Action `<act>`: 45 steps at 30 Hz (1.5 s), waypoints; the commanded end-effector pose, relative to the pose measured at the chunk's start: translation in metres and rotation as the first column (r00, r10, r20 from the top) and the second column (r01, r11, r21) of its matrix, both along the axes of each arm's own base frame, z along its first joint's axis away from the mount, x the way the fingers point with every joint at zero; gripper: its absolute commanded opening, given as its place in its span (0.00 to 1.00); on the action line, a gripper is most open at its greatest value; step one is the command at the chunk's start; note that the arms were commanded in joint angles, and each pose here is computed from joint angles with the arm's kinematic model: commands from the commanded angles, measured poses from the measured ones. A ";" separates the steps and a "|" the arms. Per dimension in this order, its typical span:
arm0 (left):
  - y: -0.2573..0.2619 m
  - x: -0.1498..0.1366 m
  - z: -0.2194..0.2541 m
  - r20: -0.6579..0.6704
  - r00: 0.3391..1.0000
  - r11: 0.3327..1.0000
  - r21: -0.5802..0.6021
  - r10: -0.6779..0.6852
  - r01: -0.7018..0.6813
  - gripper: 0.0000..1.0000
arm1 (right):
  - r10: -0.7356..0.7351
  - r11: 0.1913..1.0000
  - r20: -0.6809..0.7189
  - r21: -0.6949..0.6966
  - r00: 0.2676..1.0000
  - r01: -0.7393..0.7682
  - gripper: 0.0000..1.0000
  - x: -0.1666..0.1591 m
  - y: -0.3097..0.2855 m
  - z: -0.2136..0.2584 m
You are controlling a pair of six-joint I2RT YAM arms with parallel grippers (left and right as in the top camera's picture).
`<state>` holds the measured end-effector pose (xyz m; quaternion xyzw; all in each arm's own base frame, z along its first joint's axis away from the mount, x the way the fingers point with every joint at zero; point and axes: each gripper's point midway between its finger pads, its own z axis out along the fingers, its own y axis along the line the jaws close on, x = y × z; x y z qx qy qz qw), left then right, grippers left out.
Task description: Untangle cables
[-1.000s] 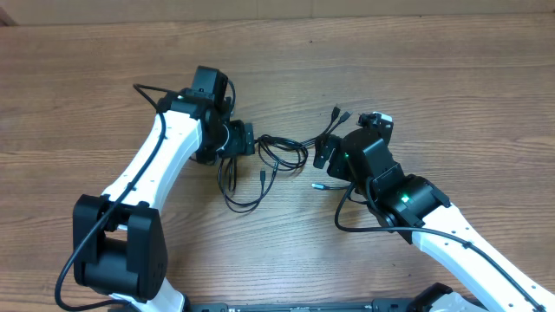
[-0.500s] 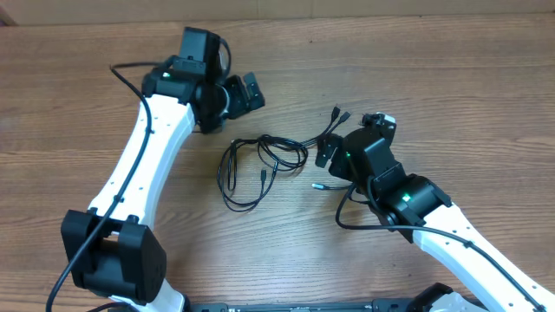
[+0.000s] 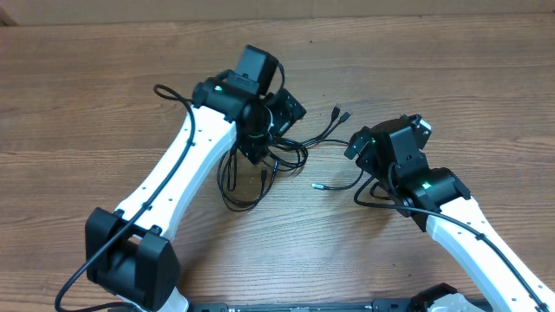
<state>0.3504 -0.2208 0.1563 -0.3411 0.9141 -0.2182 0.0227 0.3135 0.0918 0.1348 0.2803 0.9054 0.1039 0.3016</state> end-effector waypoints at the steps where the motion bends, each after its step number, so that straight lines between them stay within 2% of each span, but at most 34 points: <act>1: 0.015 -0.004 -0.029 -0.086 0.991 0.990 0.104 0.106 -0.097 1.00 | -0.014 1.000 -0.011 -0.008 1.000 0.014 1.00 -0.002 -0.004 -0.001; 8: 0.035 -0.007 -0.060 -0.123 0.982 0.964 0.245 0.141 -0.107 1.00 | -0.014 1.000 -0.025 -0.014 1.000 0.013 1.00 -0.004 -0.005 -0.003; 18: 0.039 -0.014 -0.118 -0.239 0.959 0.945 0.318 0.154 -0.073 0.99 | -0.014 1.000 -0.025 -0.014 1.000 0.014 1.00 -0.004 -0.006 -0.004; 19: 0.038 -0.013 -0.121 -0.242 0.958 0.945 0.320 0.154 -0.071 0.94 | -0.014 1.000 -0.025 -0.013 1.000 0.014 1.00 -0.004 -0.006 -0.004; 22: 0.037 -0.009 -0.133 -0.244 0.960 0.945 0.322 0.139 -0.056 0.39 | -0.014 1.000 -0.026 -0.014 1.000 0.014 1.00 -0.004 -0.006 -0.004; 24: 0.036 -0.006 -0.133 -0.230 0.966 0.946 0.321 0.115 -0.036 0.07 | -0.014 1.000 -0.026 -0.014 1.000 0.014 1.00 -0.004 -0.005 -0.004; 25: 0.036 -0.003 -0.133 -0.217 0.971 0.947 0.321 0.096 -0.022 0.04 | -0.014 1.000 -0.026 -0.014 1.000 0.014 1.00 -0.004 -0.005 -0.004; 28: 0.035 0.009 -0.131 -0.165 0.986 0.950 0.310 0.016 0.037 0.04 | -0.013 1.000 -0.027 -0.013 1.000 0.013 1.00 -0.005 -0.005 -0.004; 33: 0.036 0.036 -0.110 -0.060 0.971 0.921 0.308 -0.231 0.238 0.04 | 0.005 1.000 -0.039 0.008 0.999 -0.005 1.00 -0.006 -0.001 -0.005; 36: 0.038 0.050 -0.085 0.015 0.915 0.864 0.335 -0.403 0.375 0.04 | 0.038 0.999 -0.038 -0.016 0.999 -0.039 1.00 -0.006 -0.001 -0.005; 39: 0.035 0.059 -0.055 0.092 0.799 0.764 0.373 -0.595 0.526 0.04 | 0.097 0.995 -0.047 -0.003 0.994 -0.098 1.00 -0.008 0.006 -0.005; 42: 0.020 0.054 -0.029 0.177 0.580 0.598 0.390 -0.795 0.700 0.04 | 0.173 0.984 -0.053 0.056 0.984 -0.170 1.00 -0.011 0.022 -0.005; 45: 0.012 0.040 -0.011 0.222 0.400 0.458 0.404 -0.889 0.792 0.04 | 0.314 0.945 -0.017 0.102 0.949 -0.311 1.00 -0.011 0.043 0.001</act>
